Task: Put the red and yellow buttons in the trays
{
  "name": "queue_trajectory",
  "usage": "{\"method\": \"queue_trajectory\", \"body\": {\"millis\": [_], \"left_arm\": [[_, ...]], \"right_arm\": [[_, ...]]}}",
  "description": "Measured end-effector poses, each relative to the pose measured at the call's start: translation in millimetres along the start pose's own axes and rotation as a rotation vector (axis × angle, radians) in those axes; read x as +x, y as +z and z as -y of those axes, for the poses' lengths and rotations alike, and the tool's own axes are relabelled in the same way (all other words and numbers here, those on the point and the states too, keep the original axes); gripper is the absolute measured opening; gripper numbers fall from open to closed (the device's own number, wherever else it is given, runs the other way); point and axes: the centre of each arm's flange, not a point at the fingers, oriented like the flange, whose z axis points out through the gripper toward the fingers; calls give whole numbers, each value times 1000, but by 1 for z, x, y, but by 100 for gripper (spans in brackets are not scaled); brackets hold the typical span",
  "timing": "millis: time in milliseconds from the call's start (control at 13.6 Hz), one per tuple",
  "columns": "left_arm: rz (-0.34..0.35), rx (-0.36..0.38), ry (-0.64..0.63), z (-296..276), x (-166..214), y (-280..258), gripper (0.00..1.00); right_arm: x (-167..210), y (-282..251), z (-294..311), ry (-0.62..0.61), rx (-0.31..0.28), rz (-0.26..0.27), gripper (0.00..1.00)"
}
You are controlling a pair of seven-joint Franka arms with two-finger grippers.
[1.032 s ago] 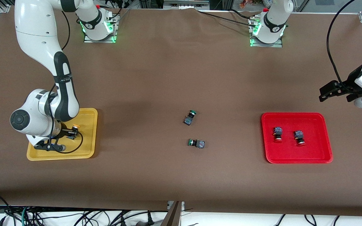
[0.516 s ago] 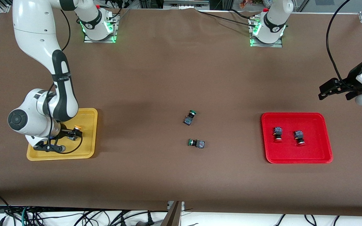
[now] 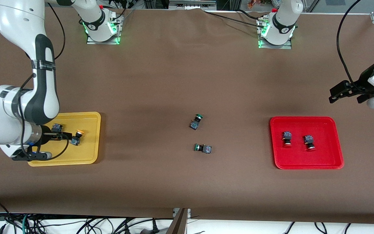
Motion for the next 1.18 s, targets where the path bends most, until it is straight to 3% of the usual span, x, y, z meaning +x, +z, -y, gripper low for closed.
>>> {"method": "queue_trajectory", "body": {"millis": [369,811,1032,1179], "left_arm": [[13,0,2,-1,-8,-9,100],[23,-1,8,-4,-12,-16,100],[33,0,8,-4,-13,-15,100],[62,1,8,-4,-16,-12,100]], "right_arm": [[-34,-100,6,-29,39,31,100],[-87,-184,13,-69,103,23,100],[-108,-209,40,-157,-4,34,100],[-117,-220,66,-230,-44,24,100]]}}
